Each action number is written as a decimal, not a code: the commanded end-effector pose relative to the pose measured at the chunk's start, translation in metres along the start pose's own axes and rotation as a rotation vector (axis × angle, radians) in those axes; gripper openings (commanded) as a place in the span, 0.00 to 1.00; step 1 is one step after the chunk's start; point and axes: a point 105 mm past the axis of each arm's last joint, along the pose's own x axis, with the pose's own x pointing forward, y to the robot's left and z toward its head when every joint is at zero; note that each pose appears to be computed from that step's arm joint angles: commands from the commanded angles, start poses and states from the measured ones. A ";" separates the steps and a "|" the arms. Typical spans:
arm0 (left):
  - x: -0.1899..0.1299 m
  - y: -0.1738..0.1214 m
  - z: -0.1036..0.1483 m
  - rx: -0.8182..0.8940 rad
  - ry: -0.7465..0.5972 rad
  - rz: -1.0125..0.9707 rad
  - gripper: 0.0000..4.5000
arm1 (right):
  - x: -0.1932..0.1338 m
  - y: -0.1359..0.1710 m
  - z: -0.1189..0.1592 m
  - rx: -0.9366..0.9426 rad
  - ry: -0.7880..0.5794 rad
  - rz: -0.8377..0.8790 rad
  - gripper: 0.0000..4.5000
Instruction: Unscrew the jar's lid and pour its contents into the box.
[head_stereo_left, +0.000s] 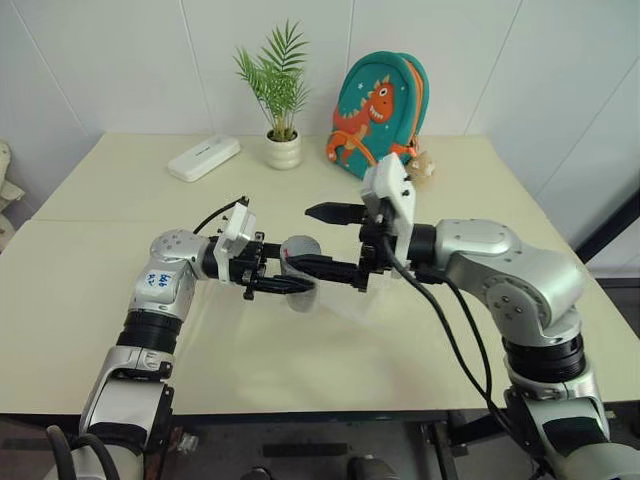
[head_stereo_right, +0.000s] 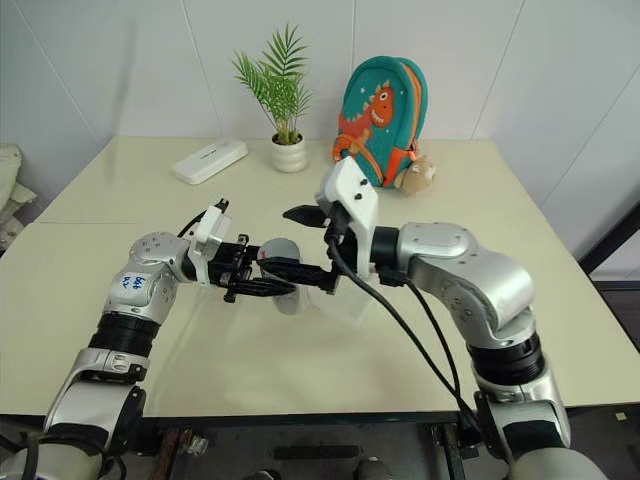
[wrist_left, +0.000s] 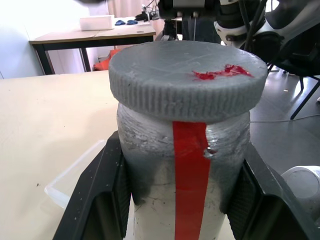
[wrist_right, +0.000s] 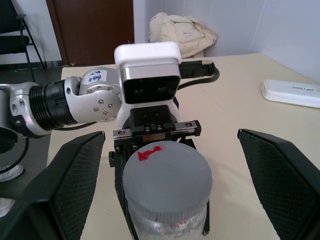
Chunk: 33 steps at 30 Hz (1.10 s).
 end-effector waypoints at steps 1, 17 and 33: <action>0.001 0.002 0.010 0.045 0.015 -0.015 0.45 | 0.009 0.000 0.009 -0.044 -0.038 -0.012 0.99; -0.002 0.001 0.010 0.046 0.023 -0.005 0.45 | 0.020 -0.010 -0.002 -0.060 -0.017 -0.057 0.99; -0.001 0.002 0.009 0.048 0.022 -0.001 0.45 | 0.000 -0.006 -0.004 -0.073 0.023 -0.030 0.99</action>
